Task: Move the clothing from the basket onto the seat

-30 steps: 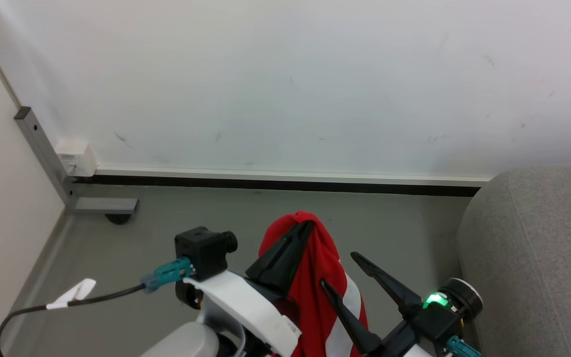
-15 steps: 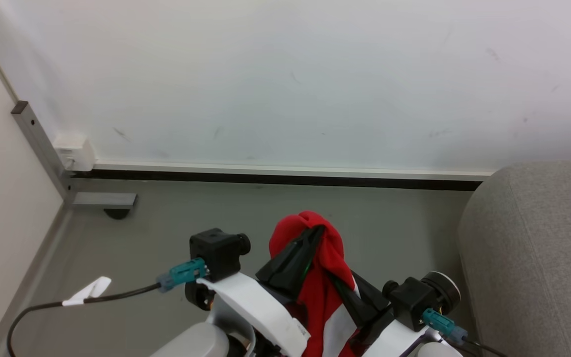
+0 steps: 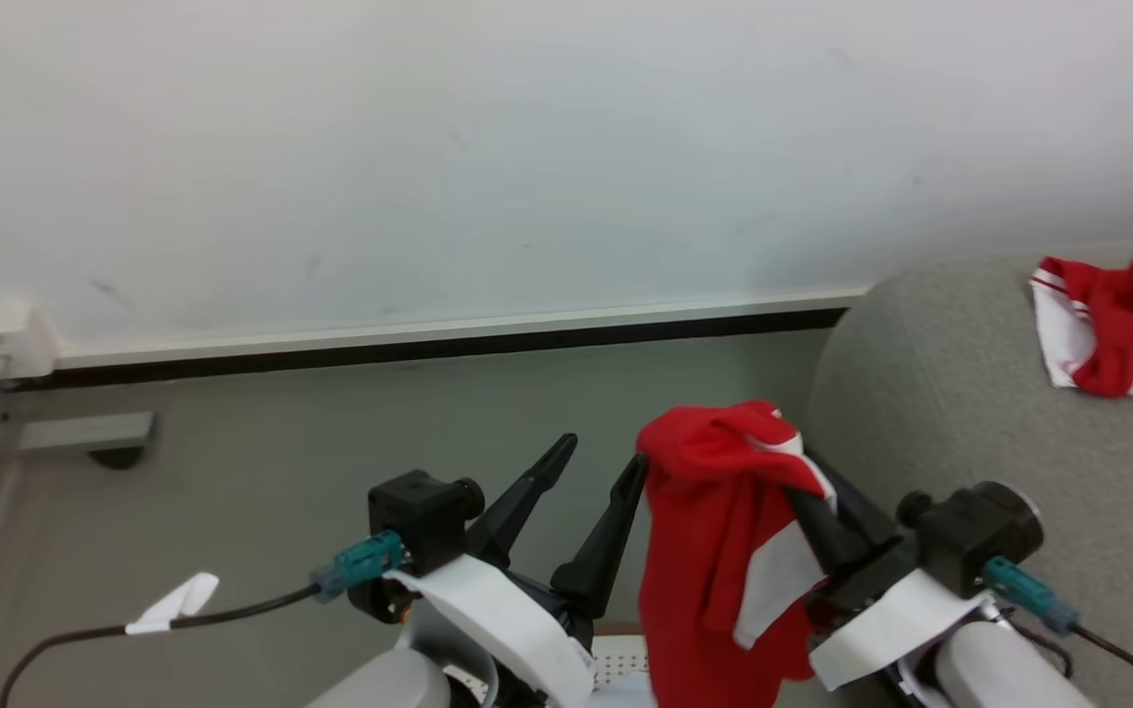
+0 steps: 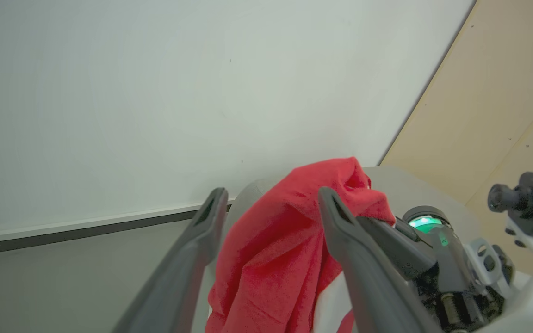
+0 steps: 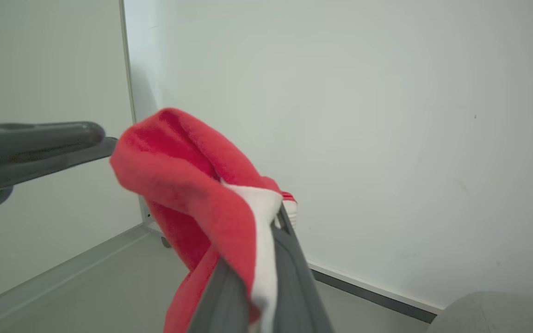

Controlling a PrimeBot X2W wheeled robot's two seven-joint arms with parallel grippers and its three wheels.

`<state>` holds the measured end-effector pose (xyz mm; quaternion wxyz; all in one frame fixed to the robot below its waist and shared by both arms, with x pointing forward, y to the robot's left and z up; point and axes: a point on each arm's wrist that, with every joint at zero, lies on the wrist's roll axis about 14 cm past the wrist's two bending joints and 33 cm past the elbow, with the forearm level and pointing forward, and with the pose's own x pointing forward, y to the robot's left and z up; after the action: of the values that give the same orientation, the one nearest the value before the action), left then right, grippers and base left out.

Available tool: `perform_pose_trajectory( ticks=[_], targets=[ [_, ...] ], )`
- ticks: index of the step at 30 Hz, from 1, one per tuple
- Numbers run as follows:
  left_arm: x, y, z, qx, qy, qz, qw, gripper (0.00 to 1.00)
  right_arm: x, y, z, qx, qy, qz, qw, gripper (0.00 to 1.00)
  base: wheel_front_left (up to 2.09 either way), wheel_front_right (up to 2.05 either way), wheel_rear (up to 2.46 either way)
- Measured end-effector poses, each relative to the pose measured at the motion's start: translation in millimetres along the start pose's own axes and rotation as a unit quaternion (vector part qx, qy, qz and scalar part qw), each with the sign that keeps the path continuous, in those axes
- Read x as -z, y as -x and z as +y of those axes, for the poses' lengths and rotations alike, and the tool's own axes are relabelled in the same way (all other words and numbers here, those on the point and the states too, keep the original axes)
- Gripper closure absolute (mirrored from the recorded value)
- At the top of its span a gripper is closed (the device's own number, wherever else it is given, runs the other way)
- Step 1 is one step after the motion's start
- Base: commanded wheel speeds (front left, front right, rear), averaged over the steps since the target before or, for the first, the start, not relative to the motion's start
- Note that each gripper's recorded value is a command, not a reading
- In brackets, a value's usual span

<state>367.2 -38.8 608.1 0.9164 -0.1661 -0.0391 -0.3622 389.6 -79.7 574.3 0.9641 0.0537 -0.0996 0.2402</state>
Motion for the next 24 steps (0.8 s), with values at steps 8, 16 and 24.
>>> perform_pose_trajectory(
  ticks=[8,16,24],
  targets=[
    [28.0,-23.2,-32.6,0.060,0.021,0.020,0.998,0.00,-34.4,43.8,-69.8,0.095,0.040,-0.027,0.994,1.00,0.00,0.00,0.00],
    [56.0,-33.8,-66.2,0.117,0.033,0.046,0.991,0.00,-78.0,94.7,-118.4,0.177,0.072,-0.053,0.980,1.00,0.00,0.00,0.00],
    [62.8,-44.4,-77.2,0.144,0.030,0.047,0.988,0.00,-98.8,116.8,-149.9,0.229,0.084,-0.058,0.968,1.00,0.00,0.00,0.00]
  ],
)
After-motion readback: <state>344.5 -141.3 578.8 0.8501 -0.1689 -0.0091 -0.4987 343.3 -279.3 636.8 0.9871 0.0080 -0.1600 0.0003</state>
